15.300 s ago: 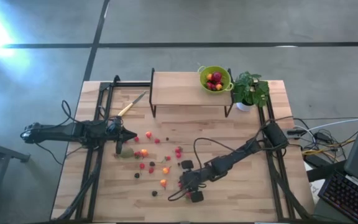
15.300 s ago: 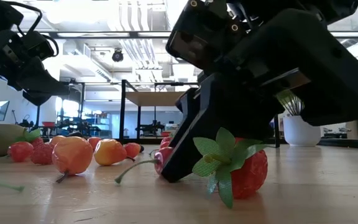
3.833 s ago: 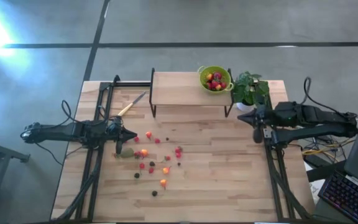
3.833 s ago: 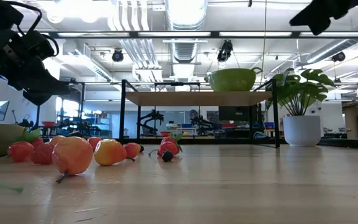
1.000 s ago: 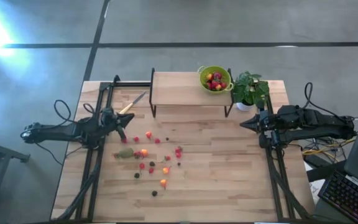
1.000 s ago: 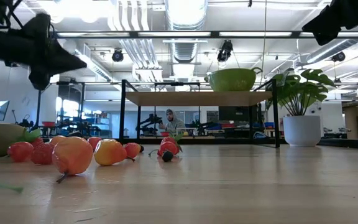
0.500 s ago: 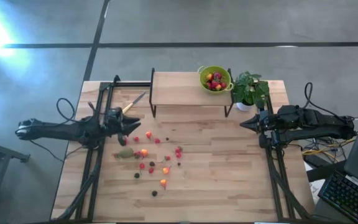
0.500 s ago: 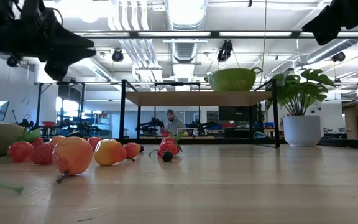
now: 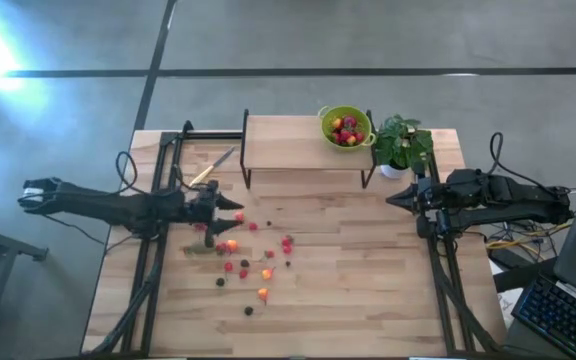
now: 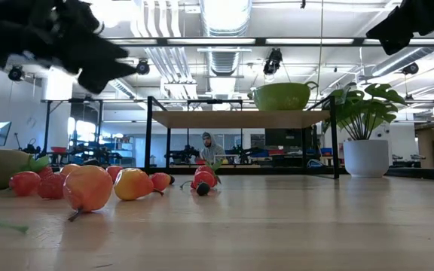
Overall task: Build produce basket
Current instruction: Move the pear to the center of the table
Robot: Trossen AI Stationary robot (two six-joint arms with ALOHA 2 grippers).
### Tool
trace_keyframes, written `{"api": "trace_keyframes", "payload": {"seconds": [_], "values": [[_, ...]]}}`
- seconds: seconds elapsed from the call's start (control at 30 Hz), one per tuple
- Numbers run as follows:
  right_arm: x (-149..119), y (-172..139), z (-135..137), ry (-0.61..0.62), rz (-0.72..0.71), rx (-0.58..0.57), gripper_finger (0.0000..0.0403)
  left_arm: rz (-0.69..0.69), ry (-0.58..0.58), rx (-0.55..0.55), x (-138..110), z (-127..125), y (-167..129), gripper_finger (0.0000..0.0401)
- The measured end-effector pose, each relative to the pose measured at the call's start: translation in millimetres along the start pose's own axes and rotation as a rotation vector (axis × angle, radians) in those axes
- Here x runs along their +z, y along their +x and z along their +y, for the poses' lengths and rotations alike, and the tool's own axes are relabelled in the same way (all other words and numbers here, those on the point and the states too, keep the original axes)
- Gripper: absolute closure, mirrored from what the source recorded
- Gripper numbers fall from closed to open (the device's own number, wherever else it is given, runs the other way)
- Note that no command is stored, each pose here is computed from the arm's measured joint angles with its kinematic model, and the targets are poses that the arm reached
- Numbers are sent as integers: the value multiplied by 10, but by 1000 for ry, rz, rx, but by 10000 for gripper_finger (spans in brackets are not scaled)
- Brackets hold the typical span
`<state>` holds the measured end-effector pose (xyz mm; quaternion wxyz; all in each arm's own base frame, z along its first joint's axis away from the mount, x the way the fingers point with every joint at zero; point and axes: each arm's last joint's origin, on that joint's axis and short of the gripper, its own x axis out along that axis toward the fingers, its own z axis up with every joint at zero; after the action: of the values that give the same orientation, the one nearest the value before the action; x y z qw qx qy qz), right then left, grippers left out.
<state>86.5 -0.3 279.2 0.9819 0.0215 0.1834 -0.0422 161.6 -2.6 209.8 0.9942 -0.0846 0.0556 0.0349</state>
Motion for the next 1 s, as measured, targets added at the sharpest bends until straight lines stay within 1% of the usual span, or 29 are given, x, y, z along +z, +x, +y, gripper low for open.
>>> {"api": "trace_keyframes", "payload": {"seconds": [0.03, 0.13, 0.2, 0.27, 0.33, 0.5, 0.73, 0.83, 0.9, 1.0], "values": [[0, 0, 0, 0, 0, 0, 394, 15, 6, 37, 39, 1, 29, 176], [0, 0, 0, 0, 0, 0, 394, 146, 46, 149, 53, 18, 106, 176], [0, 0, 0, 0, 0, 0, 394, 222, 65, 197, 77, 18, 149, 176], [0, 0, 0, 0, 0, 0, 394, 267, 75, 237, 133, 13, 197, 176], [0, 0, 0, 0, 0, 0, 394, 327, 89, 270, 135, 16, 235, 176], [0, 0, 0, 0, 0, 0, 394, 401, 70, 299, 225, -5, 307, 176], [0, 0, 0, 1, 0, 0, 394, 577, 76, 340, 258, -8, 275, 177], [0, 0, 0, 0, 0, 0, 394, 583, 19, 363, 253, -5, 264, 177], [0, 0, 0, 0, 0, 0, 394, 563, -14, 406, 257, 4, 261, 177], [0, 0, 0, 0, 0, 0, 394, 548, -14, 473, 251, 24, 255, 177]]}}
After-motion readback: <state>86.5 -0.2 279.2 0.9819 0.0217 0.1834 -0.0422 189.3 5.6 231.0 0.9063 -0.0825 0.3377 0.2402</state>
